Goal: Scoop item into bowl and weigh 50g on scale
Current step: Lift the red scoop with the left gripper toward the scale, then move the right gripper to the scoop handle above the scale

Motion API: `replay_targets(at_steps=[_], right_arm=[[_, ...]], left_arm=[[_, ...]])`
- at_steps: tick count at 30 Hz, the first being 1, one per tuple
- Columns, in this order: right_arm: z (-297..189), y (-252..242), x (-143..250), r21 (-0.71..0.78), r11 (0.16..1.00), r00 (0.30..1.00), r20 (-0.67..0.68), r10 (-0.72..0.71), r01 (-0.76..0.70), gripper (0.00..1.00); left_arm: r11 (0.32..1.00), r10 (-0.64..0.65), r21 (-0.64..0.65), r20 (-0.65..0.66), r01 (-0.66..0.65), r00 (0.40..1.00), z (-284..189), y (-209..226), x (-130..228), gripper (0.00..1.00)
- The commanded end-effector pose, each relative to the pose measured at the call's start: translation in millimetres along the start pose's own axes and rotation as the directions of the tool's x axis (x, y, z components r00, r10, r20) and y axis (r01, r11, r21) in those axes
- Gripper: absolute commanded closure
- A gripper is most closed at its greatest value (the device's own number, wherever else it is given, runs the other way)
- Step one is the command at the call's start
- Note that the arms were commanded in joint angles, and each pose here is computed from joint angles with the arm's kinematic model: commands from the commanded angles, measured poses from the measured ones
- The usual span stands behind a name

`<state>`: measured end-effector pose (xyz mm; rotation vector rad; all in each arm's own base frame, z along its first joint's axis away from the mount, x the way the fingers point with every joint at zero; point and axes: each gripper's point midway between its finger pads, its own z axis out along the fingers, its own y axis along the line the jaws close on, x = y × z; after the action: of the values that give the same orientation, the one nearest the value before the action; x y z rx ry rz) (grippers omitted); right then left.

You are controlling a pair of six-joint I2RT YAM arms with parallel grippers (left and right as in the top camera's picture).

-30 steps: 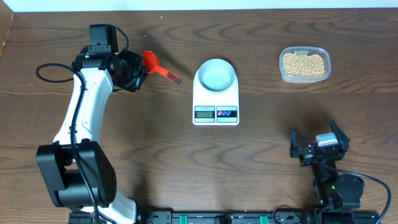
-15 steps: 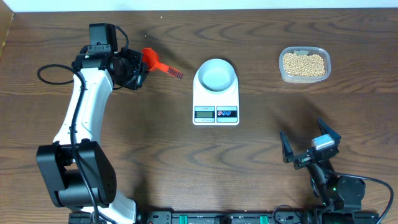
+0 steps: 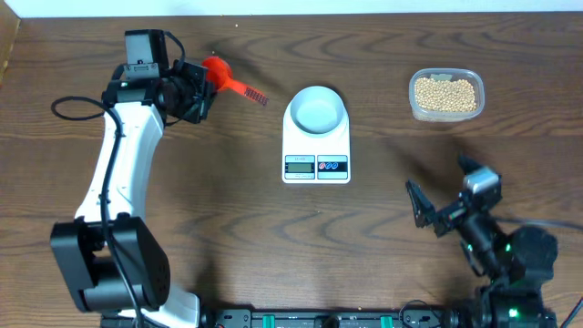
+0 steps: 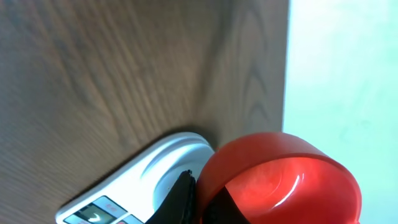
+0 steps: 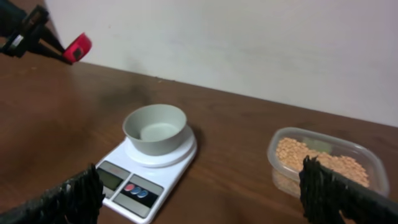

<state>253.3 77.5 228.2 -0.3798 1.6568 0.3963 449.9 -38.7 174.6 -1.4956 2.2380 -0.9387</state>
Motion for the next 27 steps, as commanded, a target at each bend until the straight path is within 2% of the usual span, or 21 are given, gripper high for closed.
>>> replay_targets(at_steps=[1,7,16,22,27], right_arm=[[9.8,7.2,-21.7,-0.073,0.997,0.999,-0.02,0.032,-0.033,0.01],[35.9,1.9,-37.6,-0.126,0.985,0.984,-0.146,0.101,-0.12,0.01],[75.6,-4.1,-70.3,-0.214,0.949,0.947,-0.271,0.17,-0.231,0.01],[95.9,-15.1,-80.1,-0.221,0.951,0.954,-0.253,0.16,-0.218,0.01],[95.5,-14.6,-70.5,-0.213,0.945,0.94,-0.29,0.18,-0.247,0.01]], left_arm=[[0.997,0.023,0.069,0.006,-0.024,1.0,-17.5,-17.5,6.4,0.93],[0.993,0.019,0.115,0.02,-0.021,1.0,-24.3,-29.3,5.8,0.93],[0.989,-0.085,0.12,0.008,0.084,0.996,-24.5,-30.1,5.8,0.93],[0.989,-0.096,0.116,0.006,0.095,0.995,-21.1,-32.1,13.5,0.93],[0.99,-0.091,0.111,-0.01,0.091,0.996,-17.2,-34.5,25.7,0.93]])
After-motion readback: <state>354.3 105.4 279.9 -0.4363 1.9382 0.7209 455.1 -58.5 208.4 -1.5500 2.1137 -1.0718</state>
